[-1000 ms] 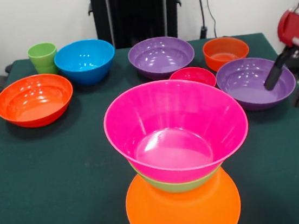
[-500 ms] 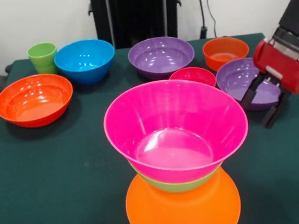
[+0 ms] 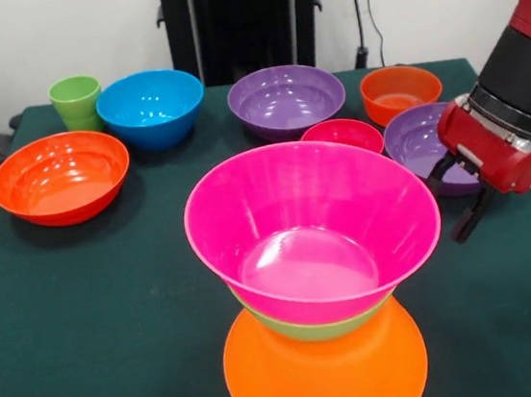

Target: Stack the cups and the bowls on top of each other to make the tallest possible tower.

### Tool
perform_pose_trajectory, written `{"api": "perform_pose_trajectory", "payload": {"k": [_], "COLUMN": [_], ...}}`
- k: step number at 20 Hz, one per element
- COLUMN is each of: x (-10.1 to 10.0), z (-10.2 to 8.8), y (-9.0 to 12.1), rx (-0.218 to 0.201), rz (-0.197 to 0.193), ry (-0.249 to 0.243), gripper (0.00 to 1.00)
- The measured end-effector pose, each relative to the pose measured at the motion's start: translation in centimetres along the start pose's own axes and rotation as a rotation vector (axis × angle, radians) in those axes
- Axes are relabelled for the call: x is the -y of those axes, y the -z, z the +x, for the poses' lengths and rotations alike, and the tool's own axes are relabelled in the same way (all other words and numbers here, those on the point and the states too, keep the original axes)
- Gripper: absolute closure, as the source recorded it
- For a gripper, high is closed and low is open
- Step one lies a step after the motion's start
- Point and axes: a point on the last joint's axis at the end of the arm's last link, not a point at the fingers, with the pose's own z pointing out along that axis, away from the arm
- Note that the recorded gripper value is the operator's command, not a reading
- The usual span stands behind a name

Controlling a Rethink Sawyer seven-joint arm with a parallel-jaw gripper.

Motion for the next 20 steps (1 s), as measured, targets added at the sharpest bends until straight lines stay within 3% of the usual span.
{"api": "perform_pose_trajectory", "payload": {"k": [8,13,20], "x": [2.0,2.8,3.3], "z": [3.0,3.4,2.6], "y": [1.2,2.6,4.9], "rx": [-0.061,-0.100,-0.151], "rz": [0.015,0.013,0.003], "ry": [-0.009,-0.031,-0.074], "gripper": [0.00,0.00,0.00]}}
